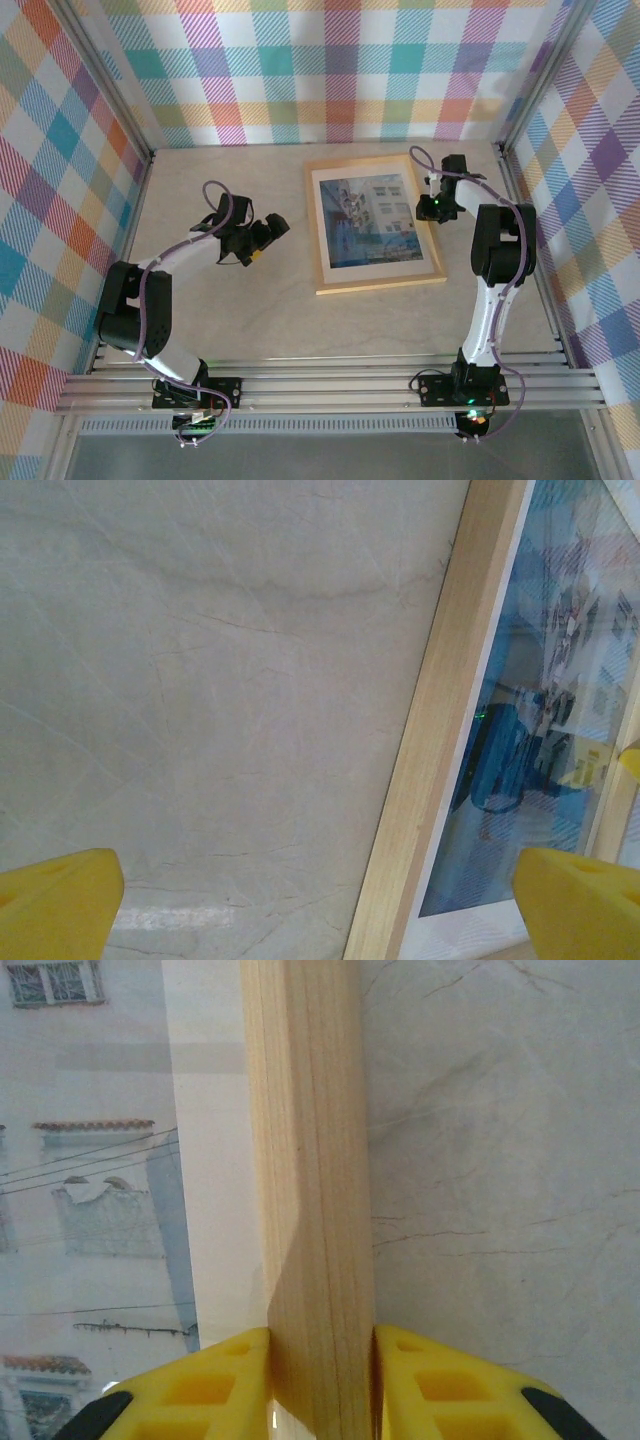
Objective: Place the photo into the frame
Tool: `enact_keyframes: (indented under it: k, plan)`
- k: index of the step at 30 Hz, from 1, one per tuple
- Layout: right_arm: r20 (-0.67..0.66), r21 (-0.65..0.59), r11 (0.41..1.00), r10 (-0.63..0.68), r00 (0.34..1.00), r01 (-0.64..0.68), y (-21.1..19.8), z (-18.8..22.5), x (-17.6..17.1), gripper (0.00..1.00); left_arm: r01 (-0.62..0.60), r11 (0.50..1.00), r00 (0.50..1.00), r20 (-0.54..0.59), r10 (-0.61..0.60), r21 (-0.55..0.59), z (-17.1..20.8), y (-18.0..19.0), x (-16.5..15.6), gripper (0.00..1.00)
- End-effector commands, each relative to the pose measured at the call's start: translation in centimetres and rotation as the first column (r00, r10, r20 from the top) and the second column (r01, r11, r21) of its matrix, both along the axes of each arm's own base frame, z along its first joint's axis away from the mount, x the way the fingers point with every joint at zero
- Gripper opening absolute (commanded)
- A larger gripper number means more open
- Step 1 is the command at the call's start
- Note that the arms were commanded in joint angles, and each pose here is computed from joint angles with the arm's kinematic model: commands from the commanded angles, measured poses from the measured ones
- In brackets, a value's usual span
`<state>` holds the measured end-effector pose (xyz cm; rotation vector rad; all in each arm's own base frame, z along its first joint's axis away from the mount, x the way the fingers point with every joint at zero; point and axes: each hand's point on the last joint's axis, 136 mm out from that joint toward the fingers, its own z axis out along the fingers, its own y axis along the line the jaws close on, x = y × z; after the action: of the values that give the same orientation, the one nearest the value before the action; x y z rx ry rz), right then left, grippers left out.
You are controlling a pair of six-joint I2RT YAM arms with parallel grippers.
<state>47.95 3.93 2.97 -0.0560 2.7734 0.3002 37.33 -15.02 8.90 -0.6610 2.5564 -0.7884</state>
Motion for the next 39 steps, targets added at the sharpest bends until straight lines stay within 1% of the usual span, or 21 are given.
enact_keyframes:
  k: [1,3,8,11,19,24,26,28,29,30,31,32,33,35,37,39]
  plan:
    - [-0.03,0.11,0.994,-0.018,0.999,0.022,2.5,1.3,-1.4,0.29,-0.025,1.0,0.999,0.019,0.025,-0.008,0.7,0.7,1.4,1.0]
    - [-0.028,0.112,0.994,-0.012,1.0,0.015,3.2,1.7,-1.7,0.29,-0.036,0.999,0.999,0.024,0.036,-0.016,1.0,1.0,1.7,1.0]
    - [-0.072,0.106,0.994,-0.009,0.997,0.016,5.0,1.5,-2.9,0.3,-0.057,0.998,0.998,0.029,0.058,-0.017,1.2,1.9,2.0,1.0]
    - [-0.075,0.077,0.997,0.005,0.997,0.001,6.2,1.2,-3.2,0.3,-0.068,0.998,0.997,0.028,0.069,-0.015,1.1,2.3,1.8,1.0]
    - [-0.081,0.068,0.997,0.051,0.995,-0.046,8.8,0.8,-2.9,0.3,-0.086,0.996,0.996,0.027,0.087,-0.014,1.1,3.3,1.2,1.0]
    - [-0.076,0.06,0.997,0.048,0.996,-0.044,9.3,1.2,-2.8,0.31,-0.094,0.996,0.995,0.027,0.094,-0.009,1.0,3.8,1.0,1.0]
    - [-0.07,0.058,0.998,0.04,0.997,-0.036,9.2,1.6,-2.7,0.37,-0.094,0.996,0.995,0.03,0.094,-0.003,1.0,4.1,1.0,1.0]
    - [-0.051,0.041,0.999,0.027,0.998,-0.025,8.8,2.3,-2.6,0.52,-0.101,0.995,0.994,0.033,0.1,0.012,1.1,4.7,1.0,1.0]
    - [-0.027,0.026,0.999,0.019,0.999,-0.019,8.5,3.0,-2.4,0.6,-0.108,0.994,0.993,0.042,0.107,0.024,1.3,5.2,1.2,1.0]
    - [0.003,0.012,1.0,0.008,1.0,-0.008,8.0,3.7,-2.3,0.66,-0.114,0.992,0.992,0.051,0.112,0.046,1.5,5.8,1.2,1.0]
    - [0.03,0.007,1.0,-0.002,1.0,0.002,7.6,4.5,-2.2,0.77,-0.125,0.99,0.991,0.064,0.121,0.065,1.9,6.5,1.4,1.0]
    - [0.062,0.004,1.0,-0.014,0.998,0.014,7.2,5.5,-2.1,0.98,-0.135,0.986,0.989,0.076,0.128,0.094,2.1,7.3,1.5,1.0]
    - [0.082,0.001,1.0,-0.028,0.996,0.028,6.5,6.1,-2.2,0.99,-0.152,0.98,0.985,0.1,0.14,0.127,2.6,8.3,1.8,1.0]
    - [0.117,-0.017,0.999,-0.049,0.992,0.051,5.2,7.1,-2.5,0.99,-0.175,0.961,0.982,0.108,0.155,0.212,2.8,10.2,1.6,1.0]
    - [0.155,-0.061,0.994,-0.082,0.985,0.092,3.4,7.4,-3.0,0.99,-0.202,0.926,0.976,0.15,0.161,0.319,3.4,12.3,1.7,1.0]
    - [0.205,-0.089,0.987,-0.111,0.973,0.132,1.7,7.3,-3.9,0.99,-0.237,0.869,0.967,0.193,0.167,0.434,3.8,14.5,1.8,1.0]
